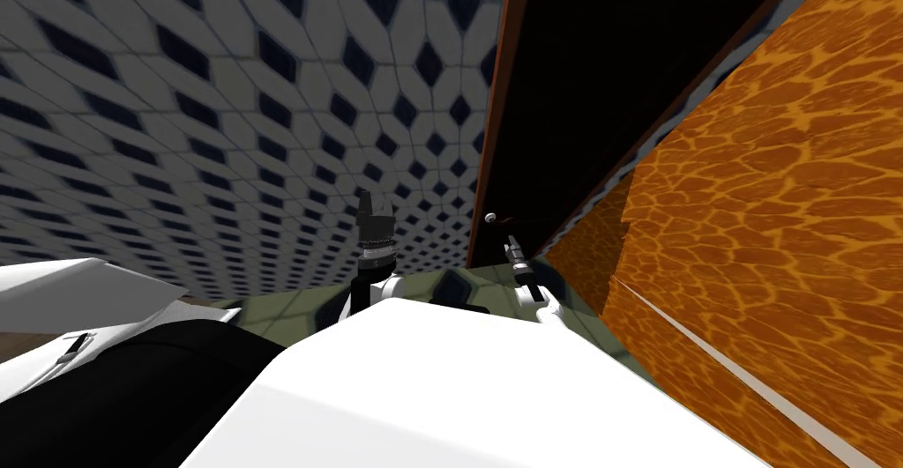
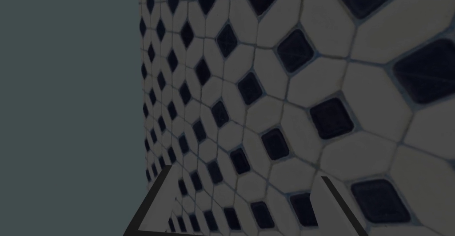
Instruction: Pull the door open
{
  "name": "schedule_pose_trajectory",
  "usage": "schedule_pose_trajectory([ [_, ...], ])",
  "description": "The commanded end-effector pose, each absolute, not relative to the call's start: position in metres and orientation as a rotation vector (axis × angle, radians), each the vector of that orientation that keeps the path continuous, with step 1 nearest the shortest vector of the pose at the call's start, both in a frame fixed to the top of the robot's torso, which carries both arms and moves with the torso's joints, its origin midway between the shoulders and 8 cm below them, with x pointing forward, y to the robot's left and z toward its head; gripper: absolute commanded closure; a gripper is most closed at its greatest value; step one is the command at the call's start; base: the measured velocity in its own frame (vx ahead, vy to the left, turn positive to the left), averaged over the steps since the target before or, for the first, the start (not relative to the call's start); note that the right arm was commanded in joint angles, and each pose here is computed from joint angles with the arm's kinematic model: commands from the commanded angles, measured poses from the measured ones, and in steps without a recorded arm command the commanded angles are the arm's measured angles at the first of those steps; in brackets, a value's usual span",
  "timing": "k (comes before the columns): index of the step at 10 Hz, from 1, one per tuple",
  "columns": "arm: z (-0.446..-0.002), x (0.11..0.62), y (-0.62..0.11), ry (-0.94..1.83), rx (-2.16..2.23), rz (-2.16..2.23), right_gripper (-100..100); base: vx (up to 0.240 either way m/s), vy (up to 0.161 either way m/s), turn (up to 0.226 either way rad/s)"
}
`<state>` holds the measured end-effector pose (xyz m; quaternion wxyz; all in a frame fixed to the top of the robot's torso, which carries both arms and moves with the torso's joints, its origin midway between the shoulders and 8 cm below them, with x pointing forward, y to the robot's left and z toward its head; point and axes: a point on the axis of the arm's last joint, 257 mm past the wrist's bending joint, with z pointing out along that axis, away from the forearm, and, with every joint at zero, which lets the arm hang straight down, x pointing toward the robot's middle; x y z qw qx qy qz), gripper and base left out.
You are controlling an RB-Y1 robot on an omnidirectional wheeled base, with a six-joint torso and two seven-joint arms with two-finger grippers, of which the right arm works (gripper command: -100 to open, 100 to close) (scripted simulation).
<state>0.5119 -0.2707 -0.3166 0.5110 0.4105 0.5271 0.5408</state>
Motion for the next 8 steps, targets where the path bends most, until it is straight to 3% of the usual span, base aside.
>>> schedule_pose_trajectory([
  [1,-0.324,0.515,-0.278,1.283,1.000,1.290,-100,0.030,-0.081,0.194],
  [8,-0.348,0.521,-0.298,1.328,1.050,1.243,-100,0.018,-0.072,0.121],
])
